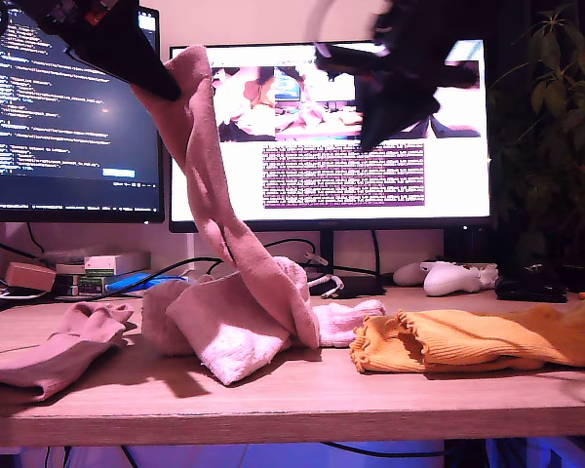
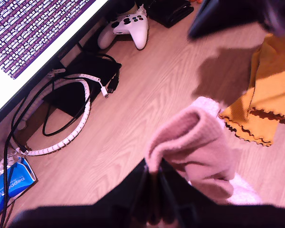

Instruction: Pair up the socks based on colour and pattern, by placing them on top of one another

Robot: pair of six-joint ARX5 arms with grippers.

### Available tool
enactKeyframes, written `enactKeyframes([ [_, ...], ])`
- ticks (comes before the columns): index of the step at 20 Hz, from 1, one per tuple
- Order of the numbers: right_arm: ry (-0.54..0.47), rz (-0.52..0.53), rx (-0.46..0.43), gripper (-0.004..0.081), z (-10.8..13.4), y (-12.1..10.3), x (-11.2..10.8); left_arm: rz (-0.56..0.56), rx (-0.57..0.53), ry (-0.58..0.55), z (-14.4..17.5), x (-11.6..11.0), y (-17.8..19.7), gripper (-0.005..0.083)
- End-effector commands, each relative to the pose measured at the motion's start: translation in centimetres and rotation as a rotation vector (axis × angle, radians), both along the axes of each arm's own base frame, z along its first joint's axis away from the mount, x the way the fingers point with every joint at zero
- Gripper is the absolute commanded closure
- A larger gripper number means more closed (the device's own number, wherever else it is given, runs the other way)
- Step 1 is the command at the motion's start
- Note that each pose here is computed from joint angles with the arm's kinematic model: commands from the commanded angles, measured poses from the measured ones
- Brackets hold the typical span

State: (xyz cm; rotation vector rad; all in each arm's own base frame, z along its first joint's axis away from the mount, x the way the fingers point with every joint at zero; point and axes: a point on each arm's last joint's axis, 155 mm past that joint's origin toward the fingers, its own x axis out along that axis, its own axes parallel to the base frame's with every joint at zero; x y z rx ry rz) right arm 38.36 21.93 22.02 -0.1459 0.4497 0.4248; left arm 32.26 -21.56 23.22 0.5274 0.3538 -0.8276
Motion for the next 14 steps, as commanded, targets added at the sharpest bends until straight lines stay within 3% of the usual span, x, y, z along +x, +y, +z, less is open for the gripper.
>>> enactKeyframes([
  [1, -0.051, -0.026, 0.057, 0.0783, 0.6, -1.3, -0.9, -0.005, 0.005, 0.002, -0.4, 0.3, -0.2, 0.0794],
  [10, -0.128, -0.151, 0.137, 0.0783, -0.5, -10.9, -6.0, -0.011, 0.024, -0.042, 0.0, 0.6, -0.2, 0.0794],
  [14, -0.096, -0.161, 0.103, 0.0783, -0.8, -12.7, -8.2, 0.058, 0.008, -0.16, 2.7, 3.0, 1.2, 0.0794],
])
